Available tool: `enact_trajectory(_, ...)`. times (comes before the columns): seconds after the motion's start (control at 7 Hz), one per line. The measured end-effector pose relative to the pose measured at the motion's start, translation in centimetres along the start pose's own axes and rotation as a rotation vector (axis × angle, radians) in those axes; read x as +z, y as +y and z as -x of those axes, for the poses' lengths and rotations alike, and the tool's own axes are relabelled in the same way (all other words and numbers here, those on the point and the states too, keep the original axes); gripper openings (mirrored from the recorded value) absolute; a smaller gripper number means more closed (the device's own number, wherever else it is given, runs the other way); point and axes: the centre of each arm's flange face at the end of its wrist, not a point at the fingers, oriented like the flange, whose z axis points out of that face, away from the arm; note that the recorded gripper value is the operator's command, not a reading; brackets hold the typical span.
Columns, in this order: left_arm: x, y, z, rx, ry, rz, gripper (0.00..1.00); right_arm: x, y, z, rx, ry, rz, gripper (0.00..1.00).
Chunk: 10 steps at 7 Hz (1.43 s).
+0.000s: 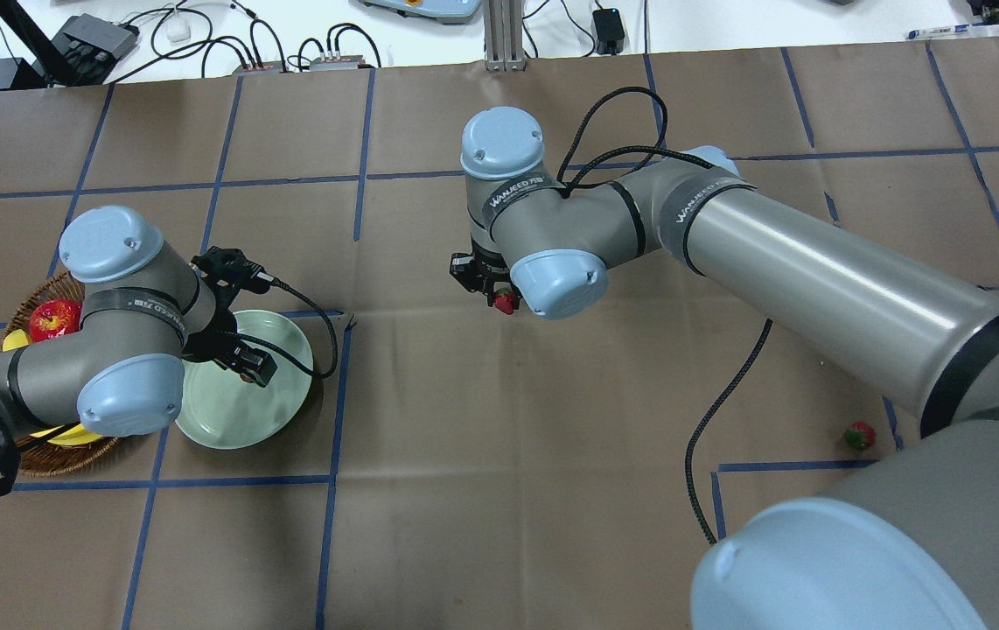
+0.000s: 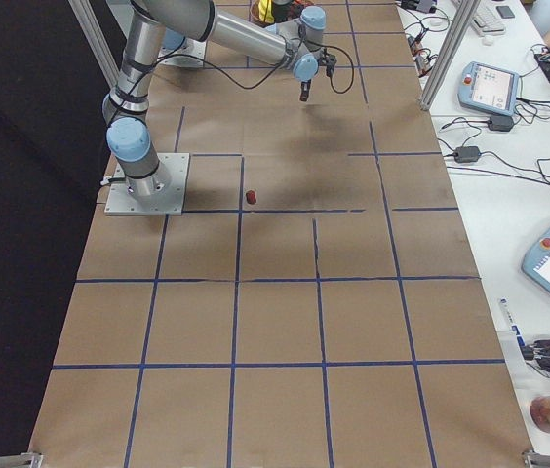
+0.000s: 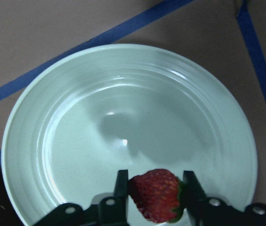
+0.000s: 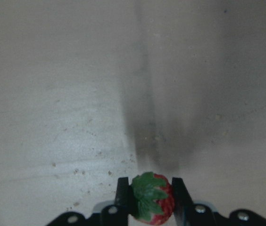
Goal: Collect all strawberries into plate
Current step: 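Place strawberry on plate with left gripper while right carries its strawberry center, then grasp the last strawberry with the right gripper while the left grasps the center strawberry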
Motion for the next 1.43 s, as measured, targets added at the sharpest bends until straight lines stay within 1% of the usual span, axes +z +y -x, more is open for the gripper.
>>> enact_trajectory(0.14,0.2,-0.1,0.0,-0.005,0.004,-0.001,0.99,0.9,-0.1,0.2,0.001,0.005,0.012,0.93)
enact_trajectory(0.29,0.3,-0.2,0.0,-0.011,0.007,-0.002,0.99,1.5,-0.3,0.2,0.004,0.009,0.018,1.00)
enact_trajectory(0.43,0.3,-0.3,-0.1,-0.025,0.009,-0.004,1.00,1.0,-0.7,0.0,0.009,0.007,0.012,1.00)
enact_trajectory(0.57,0.3,-0.6,-0.5,-0.055,0.020,-0.013,1.00,-0.2,-1.1,-0.4,0.016,0.000,0.002,1.00)
enact_trajectory(0.71,0.2,-0.9,-0.9,-0.088,0.040,-0.028,1.00,-2.1,-1.5,-1.2,0.024,-0.007,-0.007,1.00)
enact_trajectory(0.86,0.0,-1.4,-1.9,-0.122,0.049,-0.039,1.00,-4.7,-1.9,-3.0,0.025,-0.006,-0.007,1.00)
enact_trajectory(1.14,-1.4,-4.6,-6.6,-0.222,0.049,-0.068,1.00,-11.8,-2.7,-10.1,-0.007,0.012,0.006,1.00)
enact_trajectory(1.29,-2.1,-6.9,-9.6,-0.275,0.058,-0.083,1.00,-14.4,-2.5,-15.0,-0.041,0.025,0.026,1.00)
enact_trajectory(1.43,-2.3,-9.7,-12.8,-0.318,0.070,-0.094,1.00,-15.7,-1.7,-20.4,-0.075,0.030,0.042,1.00)
